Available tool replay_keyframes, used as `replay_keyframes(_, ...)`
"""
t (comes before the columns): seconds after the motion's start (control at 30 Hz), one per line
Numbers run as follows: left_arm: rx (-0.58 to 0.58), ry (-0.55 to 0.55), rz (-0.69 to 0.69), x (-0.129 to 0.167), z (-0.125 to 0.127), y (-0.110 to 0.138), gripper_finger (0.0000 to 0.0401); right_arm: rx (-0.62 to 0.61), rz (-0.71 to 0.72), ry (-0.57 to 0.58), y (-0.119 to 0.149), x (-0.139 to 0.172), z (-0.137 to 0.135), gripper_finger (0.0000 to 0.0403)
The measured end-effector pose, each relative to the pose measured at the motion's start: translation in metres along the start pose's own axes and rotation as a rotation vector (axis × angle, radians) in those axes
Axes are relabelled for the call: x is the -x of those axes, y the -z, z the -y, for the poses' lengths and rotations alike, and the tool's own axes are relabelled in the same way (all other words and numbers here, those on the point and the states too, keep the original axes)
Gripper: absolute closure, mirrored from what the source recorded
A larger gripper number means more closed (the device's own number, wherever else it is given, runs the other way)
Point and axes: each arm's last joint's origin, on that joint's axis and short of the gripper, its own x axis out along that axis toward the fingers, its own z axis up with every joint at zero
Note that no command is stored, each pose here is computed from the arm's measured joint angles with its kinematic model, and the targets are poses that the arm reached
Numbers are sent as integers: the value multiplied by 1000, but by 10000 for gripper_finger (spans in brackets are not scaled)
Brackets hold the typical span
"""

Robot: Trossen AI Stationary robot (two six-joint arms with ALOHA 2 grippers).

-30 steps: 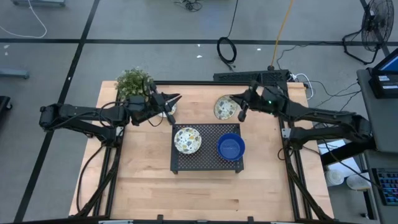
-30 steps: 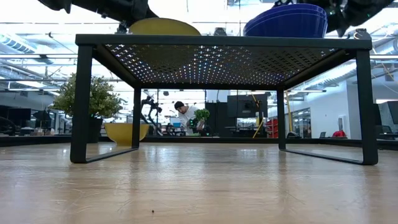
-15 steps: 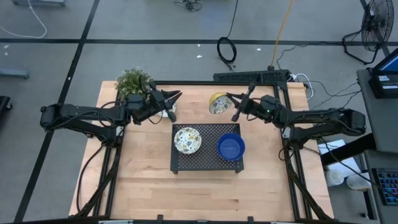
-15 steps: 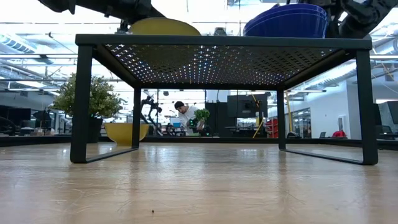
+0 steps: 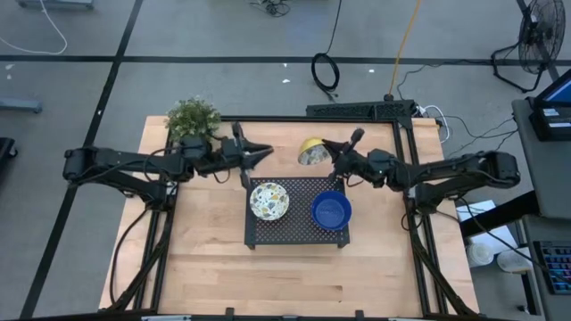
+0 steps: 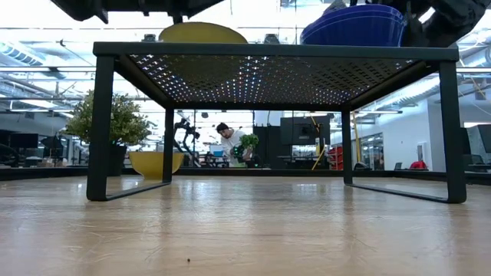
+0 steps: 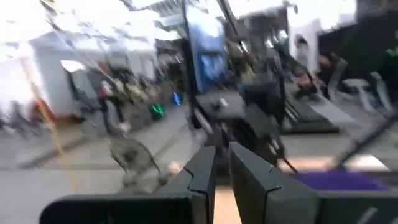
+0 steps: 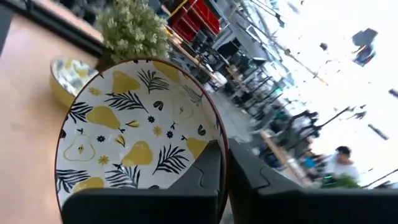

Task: Pick & Place Mini bowls
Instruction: Stack the right white bowl on the white bowl on the shelf

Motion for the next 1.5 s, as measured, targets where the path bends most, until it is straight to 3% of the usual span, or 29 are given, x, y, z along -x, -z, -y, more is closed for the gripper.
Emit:
replay_keyframes(0.1,-7,5,-13,-8,4,4,350,89,-4,59,-8,5,-2,403)
replay_keyframes(0.23,-158,-112,-54,-16,3,8,336,116,41,152,-19,10,4,403)
replay_keyframes(0.4,-378,-207,-193,-27,7,35,276,111,104,248,-27,12,14,403)
replay_keyframes(0.57,-479,-233,-191,-41,7,35,209,158,151,245,-28,12,16,403)
replay_keyframes(0.83,-406,-243,-167,-49,6,26,162,133,258,283,-28,7,22,403)
replay_keyframes(1.2,-366,-232,-204,-48,7,31,159,250,371,247,-14,-14,10,403)
replay_keyframes(1.5,-307,-212,-278,-47,8,39,159,256,441,239,-15,-14,10,403)
